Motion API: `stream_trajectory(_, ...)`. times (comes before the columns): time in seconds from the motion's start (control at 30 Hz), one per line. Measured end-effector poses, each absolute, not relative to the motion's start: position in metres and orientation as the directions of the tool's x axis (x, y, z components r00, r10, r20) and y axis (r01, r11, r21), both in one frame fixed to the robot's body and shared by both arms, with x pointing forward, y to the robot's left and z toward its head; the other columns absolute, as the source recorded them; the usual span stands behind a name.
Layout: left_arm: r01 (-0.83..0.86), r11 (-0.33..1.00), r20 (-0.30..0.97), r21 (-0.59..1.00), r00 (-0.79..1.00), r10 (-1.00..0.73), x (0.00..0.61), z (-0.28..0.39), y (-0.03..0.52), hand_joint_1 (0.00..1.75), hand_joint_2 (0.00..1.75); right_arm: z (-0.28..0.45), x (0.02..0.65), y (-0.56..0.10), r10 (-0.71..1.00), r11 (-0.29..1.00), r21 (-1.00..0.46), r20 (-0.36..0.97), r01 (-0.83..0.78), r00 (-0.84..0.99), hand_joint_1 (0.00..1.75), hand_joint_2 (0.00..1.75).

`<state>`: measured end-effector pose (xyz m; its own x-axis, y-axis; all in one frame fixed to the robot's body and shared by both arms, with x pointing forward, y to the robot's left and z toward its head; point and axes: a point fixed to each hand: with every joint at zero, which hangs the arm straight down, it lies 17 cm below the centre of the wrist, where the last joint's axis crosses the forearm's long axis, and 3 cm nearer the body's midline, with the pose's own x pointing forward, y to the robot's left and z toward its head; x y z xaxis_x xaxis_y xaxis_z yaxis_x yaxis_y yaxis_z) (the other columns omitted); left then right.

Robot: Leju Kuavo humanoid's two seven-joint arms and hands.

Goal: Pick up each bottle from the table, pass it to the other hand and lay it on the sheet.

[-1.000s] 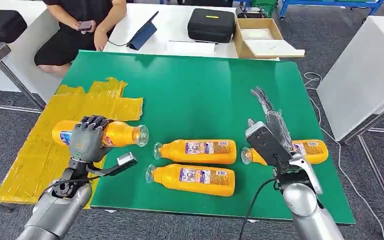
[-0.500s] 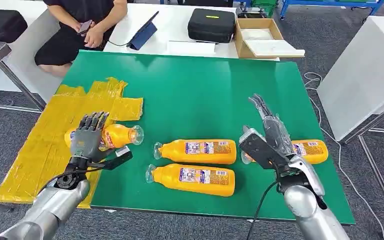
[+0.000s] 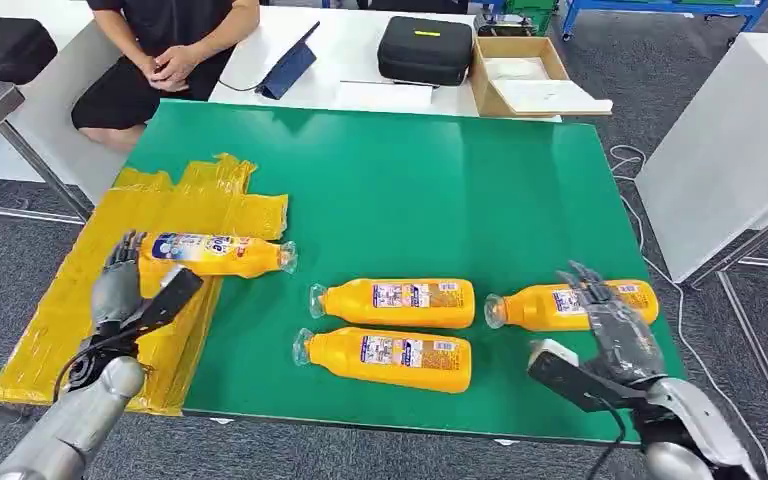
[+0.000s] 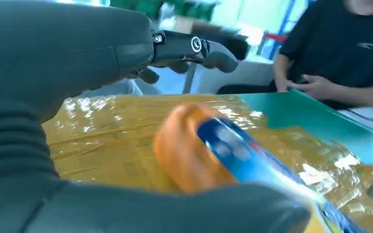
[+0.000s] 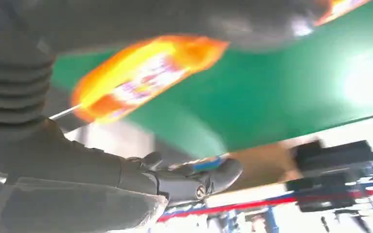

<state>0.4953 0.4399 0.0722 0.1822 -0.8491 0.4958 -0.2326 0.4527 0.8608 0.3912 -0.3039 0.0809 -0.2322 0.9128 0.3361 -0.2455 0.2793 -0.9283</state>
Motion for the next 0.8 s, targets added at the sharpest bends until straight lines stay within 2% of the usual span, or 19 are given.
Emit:
stream_trajectory(0.07,-0.272,0.554,0.602,0.787,0.146,-0.785,0.495,0.085,0.44,0.0,0.0,0.078,0.379,-0.322,0.926,0.254,-0.934,0.31,-0.252,-0.215,0.0,1.75)
stream_trajectory(0.17,-0.337,0.729,0.787,0.596,0.064,-0.614,0.485,0.108,0.444,0.0,0.0,0.074,0.352,-0.351,0.949,0.197,-0.941,0.254,-0.275,-0.187,0.0,1.75)
stream_trajectory(0.3,-0.386,0.871,0.931,0.303,-0.075,-0.357,0.477,0.144,0.457,0.0,0.0,0.08,0.334,-0.381,0.972,0.121,-0.944,0.176,-0.308,-0.156,0.0,1.75)
stream_trajectory(0.37,-0.398,0.89,0.949,0.221,-0.124,-0.291,0.47,0.156,0.464,0.0,0.0,0.082,0.328,-0.394,0.979,0.1,-0.944,0.15,-0.315,-0.138,0.0,1.75)
stream_trajectory(0.47,-0.422,0.887,0.944,0.188,-0.17,-0.282,0.46,0.17,0.471,0.0,0.0,0.086,0.323,-0.414,0.989,0.069,-0.945,0.108,-0.321,-0.106,0.0,1.75)
stream_trajectory(0.57,-0.433,0.885,0.943,0.173,-0.188,-0.276,0.455,0.176,0.475,0.0,0.0,0.089,0.324,-0.428,0.995,0.026,-0.948,0.056,-0.318,-0.086,0.0,1.75)
stream_trajectory(0.77,-0.436,0.884,0.94,0.169,-0.197,-0.277,0.453,0.179,0.476,0.0,0.0,0.091,0.325,-0.432,0.996,0.017,-0.948,0.044,-0.316,-0.078,0.0,1.75)
stream_trajectory(0.8,-0.439,0.884,0.941,0.159,-0.205,-0.271,0.451,0.182,0.477,0.0,0.0,0.092,0.327,-0.438,0.998,-0.015,-0.952,0.004,-0.305,-0.063,0.0,1.75)
